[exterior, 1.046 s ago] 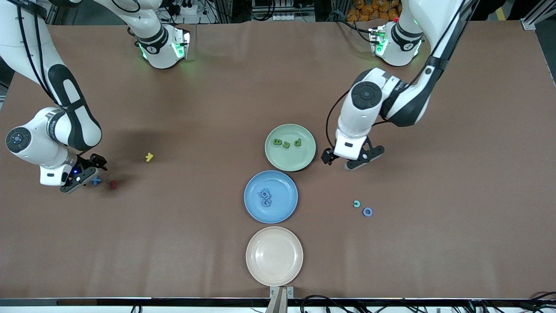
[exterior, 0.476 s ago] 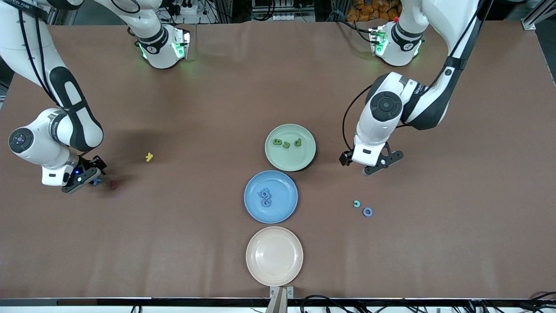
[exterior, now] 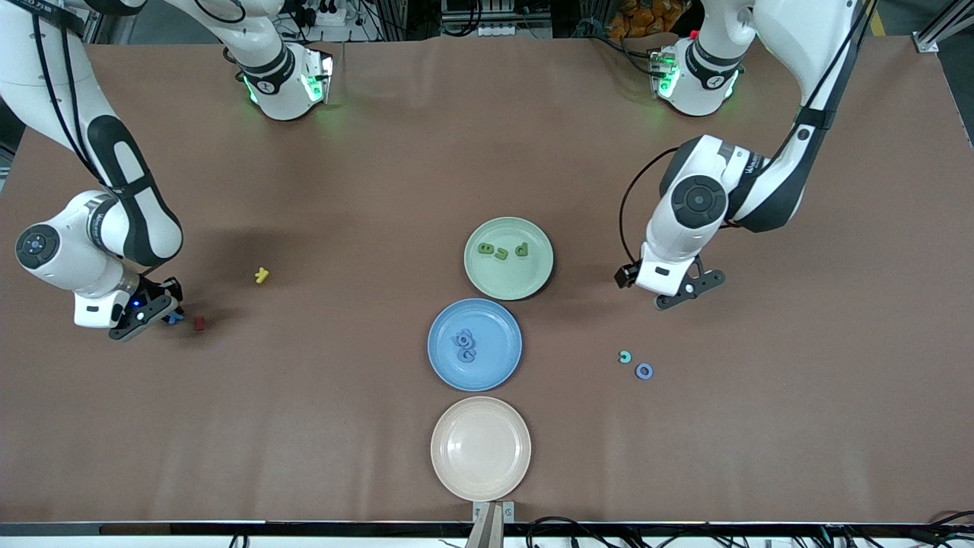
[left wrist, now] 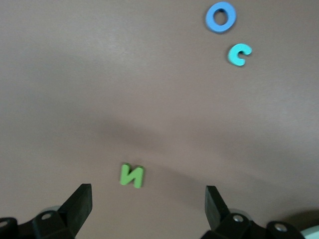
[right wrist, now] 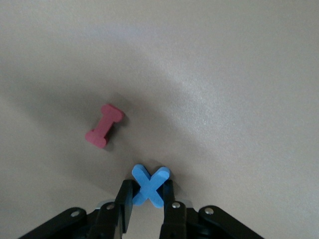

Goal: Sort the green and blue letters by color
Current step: 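Grasp the blue x with the right gripper while the left gripper grasps N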

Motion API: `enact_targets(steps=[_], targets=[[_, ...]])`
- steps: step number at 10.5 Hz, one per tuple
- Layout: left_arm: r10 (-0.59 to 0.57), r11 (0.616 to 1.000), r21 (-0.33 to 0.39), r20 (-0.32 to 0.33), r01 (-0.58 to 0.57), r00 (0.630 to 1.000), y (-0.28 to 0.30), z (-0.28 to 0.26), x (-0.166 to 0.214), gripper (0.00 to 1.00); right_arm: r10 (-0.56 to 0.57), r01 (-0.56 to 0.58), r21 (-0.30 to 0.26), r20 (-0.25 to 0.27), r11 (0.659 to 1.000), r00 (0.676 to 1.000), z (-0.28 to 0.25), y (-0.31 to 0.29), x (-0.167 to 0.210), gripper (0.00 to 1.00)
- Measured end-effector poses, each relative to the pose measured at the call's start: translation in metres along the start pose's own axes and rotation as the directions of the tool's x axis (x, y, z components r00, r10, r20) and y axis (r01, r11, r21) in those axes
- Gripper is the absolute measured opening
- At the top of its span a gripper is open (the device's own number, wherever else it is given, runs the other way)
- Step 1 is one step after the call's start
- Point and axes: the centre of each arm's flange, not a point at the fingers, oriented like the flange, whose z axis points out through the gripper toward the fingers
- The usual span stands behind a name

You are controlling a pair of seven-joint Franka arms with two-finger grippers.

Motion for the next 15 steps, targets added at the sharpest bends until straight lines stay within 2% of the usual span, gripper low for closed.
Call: enact_targets(steps=[2, 4, 8, 12, 15], targets=[[0.068, 0.998, -0.006, -0.001, -0.068, 0.998, -0.023, 0.001, -0.001, 1.00, 0.041, -0.041, 0.002, -0.012, 0.999, 0.999, -0.006, 0.000, 0.010, 0.29], [0.124, 0.992, -0.023, -0.013, -0.124, 0.992, -0.042, 0.009, -0.010, 1.00, 0.090, -0.089, 0.031, -0.015, 0.996, 0.996, -0.022, -0.001, 0.028, 0.29], [0.183, 0.982, -0.051, -0.013, -0.183, 0.983, -0.044, 0.051, -0.029, 1.00, 0.224, -0.221, 0.050, -0.044, 0.974, 0.974, -0.045, -0.023, 0.078, 0.29], [0.194, 0.980, -0.047, 0.037, -0.193, 0.980, -0.041, 0.089, -0.035, 1.00, 0.388, -0.384, 0.060, -0.066, 0.921, 0.920, -0.061, -0.079, 0.156, 0.29], [0.203, 0.978, -0.057, 0.048, -0.201, 0.978, -0.038, 0.107, -0.038, 1.00, 0.515, -0.509, 0.080, -0.071, 0.857, 0.854, -0.071, -0.126, 0.203, 0.29]])
